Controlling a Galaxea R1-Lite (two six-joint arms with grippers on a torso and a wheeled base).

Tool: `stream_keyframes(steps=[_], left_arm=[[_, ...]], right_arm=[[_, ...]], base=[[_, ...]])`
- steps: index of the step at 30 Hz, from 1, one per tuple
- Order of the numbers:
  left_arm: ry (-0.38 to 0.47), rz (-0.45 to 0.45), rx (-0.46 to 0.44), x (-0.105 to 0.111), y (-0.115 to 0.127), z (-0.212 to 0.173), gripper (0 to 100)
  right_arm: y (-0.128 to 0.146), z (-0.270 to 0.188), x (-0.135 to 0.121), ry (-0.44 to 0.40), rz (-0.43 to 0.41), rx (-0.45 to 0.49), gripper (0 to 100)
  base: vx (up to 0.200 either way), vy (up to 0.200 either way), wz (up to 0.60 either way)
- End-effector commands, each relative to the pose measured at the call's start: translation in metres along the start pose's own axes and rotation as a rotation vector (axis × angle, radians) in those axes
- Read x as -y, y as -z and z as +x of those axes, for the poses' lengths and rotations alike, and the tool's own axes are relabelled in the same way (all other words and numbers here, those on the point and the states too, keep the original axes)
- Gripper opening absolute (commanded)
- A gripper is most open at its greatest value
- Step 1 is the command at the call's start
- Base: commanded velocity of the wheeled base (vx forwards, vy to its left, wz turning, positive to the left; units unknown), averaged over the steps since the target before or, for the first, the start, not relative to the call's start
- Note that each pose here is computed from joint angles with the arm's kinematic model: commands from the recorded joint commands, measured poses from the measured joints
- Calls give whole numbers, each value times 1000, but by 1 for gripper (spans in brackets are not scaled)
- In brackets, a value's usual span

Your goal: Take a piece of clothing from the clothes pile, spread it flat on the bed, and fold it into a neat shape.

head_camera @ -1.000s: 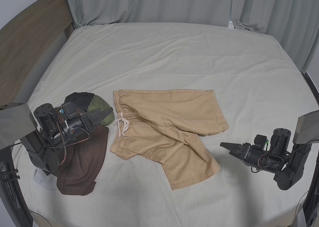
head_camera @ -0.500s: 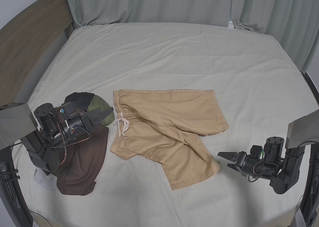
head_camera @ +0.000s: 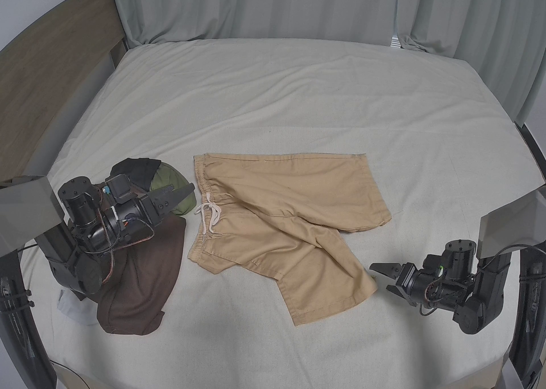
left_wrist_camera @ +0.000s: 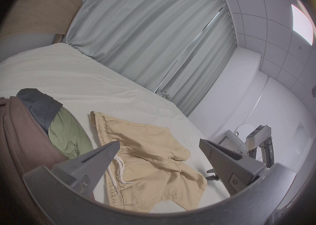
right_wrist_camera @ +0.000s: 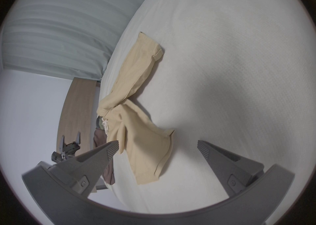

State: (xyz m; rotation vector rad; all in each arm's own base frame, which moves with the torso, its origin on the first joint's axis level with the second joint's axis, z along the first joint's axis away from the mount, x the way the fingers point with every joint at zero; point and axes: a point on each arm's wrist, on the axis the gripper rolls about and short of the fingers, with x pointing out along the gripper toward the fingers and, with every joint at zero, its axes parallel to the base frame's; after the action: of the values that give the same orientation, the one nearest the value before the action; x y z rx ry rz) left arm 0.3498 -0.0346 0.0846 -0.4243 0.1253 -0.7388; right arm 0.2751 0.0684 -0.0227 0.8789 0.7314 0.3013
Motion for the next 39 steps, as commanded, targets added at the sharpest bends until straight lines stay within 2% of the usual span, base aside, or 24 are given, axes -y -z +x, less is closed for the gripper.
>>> stream_keyframes(steps=[1,7,19,25,39], left_arm=[[2,2,0,0,0,0,100],[2,1,-1,0,0,0,100],[2,1,-1,0,0,0,100],[1,2,1,0,0,0,100],[1,4,2,0,0,0,100]], right_arm=[[6,13,3,19,-7,1,100],[6,17,-1,5,28,6,100],[6,17,-3,5,44,7,100],[5,20,-6,15,97,26,100],[7,19,-15,-17,85,33,100]], base=[[0,0,0],[0,0,0],[0,0,0],[0,0,0],[0,0,0]])
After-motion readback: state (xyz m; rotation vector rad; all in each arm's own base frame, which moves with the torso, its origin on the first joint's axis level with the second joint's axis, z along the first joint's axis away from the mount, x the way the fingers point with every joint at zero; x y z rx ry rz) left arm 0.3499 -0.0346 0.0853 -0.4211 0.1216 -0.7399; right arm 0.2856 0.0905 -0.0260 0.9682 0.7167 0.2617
